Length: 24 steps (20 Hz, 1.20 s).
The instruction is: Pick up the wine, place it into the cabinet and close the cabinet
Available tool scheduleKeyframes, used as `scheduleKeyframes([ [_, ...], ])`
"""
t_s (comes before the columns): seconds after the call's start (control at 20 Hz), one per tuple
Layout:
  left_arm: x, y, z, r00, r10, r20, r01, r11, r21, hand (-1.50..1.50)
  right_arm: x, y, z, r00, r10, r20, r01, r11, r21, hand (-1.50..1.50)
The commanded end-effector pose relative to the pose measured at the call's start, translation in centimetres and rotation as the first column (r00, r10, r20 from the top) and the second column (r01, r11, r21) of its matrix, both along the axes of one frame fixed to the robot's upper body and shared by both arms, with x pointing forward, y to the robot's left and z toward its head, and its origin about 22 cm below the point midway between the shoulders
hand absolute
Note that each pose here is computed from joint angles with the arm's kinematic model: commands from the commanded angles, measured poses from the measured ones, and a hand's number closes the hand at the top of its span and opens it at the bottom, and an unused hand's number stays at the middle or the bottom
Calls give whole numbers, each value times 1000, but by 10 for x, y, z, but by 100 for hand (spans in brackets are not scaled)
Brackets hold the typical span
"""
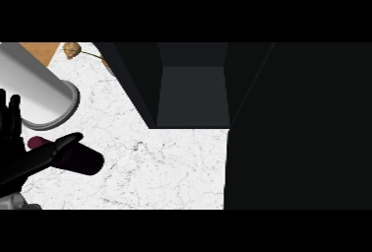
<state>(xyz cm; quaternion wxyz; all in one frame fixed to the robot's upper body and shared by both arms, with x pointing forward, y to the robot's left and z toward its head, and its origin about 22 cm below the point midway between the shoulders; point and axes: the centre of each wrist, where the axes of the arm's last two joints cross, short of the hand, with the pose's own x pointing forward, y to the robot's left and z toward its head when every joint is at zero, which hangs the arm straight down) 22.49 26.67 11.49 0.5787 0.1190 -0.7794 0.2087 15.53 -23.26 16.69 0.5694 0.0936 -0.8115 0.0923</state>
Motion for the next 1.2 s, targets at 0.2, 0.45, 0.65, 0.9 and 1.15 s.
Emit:
scheduleKeyframes([
  [0.2, -13, 17, -6, 998, 35, -44, -34, 999, 13, -150, -10, -7, -6, 1000, -7, 4, 7, 1000, -18, -150],
  [0.45, -28, 44, -44, 995, 50, -82, -49, 999, 13, -150, 10, 6, -1, 1000, -4, 1, 4, 1000, 9, -150],
  [0.65, -36, 56, -46, 994, 61, -94, -59, 998, 18, -150, -10, 11, 10, 1000, -6, 7, 6, 1000, 21, -150],
  [0.9, -31, 64, -74, 990, 61, -125, -63, 998, -14, -150, -11, 1, 10, 1000, -6, 2, 6, 1000, 16, -150],
  [1.15, -42, 61, -85, 987, 86, -135, -86, 996, 7, -150, 6, 18, -4, 1000, 26, 11, -26, 999, -20, -150],
])
